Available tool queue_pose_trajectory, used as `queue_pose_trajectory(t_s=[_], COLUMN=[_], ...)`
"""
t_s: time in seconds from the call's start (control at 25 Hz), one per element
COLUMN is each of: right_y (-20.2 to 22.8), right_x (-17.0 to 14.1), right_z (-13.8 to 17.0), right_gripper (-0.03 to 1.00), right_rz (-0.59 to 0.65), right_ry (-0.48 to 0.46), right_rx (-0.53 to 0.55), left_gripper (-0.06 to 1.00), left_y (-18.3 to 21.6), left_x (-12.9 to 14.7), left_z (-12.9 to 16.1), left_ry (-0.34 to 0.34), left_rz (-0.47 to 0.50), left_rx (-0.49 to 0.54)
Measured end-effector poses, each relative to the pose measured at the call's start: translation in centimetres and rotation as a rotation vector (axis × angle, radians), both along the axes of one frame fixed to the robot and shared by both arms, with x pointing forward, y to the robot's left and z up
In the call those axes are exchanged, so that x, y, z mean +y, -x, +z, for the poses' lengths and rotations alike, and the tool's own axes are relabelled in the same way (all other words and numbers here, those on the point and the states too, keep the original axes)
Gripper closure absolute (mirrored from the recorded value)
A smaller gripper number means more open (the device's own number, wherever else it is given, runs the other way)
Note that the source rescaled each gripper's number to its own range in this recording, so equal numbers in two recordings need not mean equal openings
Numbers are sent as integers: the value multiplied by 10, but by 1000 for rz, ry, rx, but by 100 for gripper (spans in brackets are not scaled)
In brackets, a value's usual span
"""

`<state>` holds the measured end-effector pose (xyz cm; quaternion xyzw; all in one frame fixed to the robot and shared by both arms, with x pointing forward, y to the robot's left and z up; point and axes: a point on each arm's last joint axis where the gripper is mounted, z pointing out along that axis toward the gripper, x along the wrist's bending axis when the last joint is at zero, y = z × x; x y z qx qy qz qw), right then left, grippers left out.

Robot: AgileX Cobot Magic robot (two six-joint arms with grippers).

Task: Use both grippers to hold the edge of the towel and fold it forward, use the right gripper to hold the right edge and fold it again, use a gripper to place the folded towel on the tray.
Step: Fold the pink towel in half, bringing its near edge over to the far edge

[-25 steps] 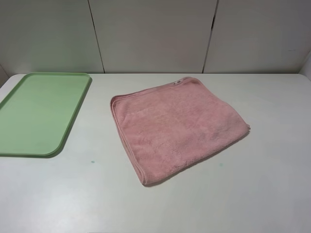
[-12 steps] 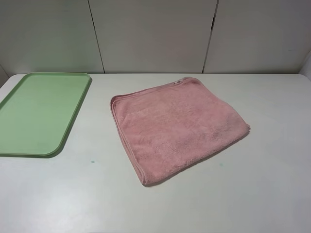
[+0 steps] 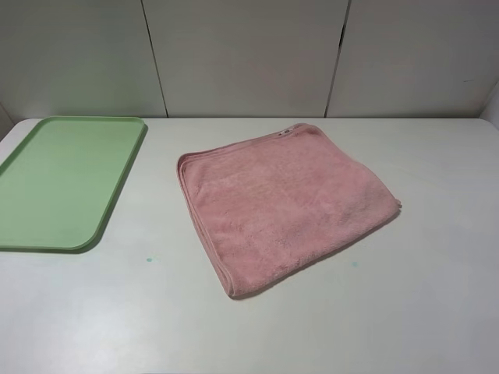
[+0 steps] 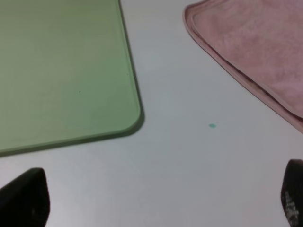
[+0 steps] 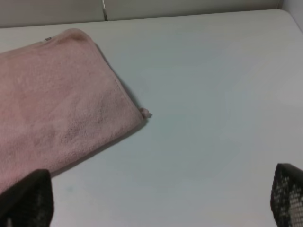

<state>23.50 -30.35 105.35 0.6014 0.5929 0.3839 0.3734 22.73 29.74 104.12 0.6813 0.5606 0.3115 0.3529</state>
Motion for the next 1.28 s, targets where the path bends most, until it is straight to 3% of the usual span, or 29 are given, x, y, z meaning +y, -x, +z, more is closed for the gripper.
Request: queue_pose_trajectory(t_s=[0.6,0.84,1.12,1.28], right_y=[0,-1,-34,-64], right_x=[0,3,11,15], right_z=[0,3,32,52], right_gripper=[-3,-3,-3,-3], right_rz=[-2,5,14,23], right_ry=[-5,-55,-158,-191], right_rx=[0,10,146,200], left_gripper=[-4,-4,-3,-3], left_y=[0,0,-1,-17], left_x=[0,0,0,-1], left_z=[0,0,8,17], left_ry=[-2,-8,-13,-59], left_rz=[-1,-5,-8,-37], left_rx=[0,-1,-3,80])
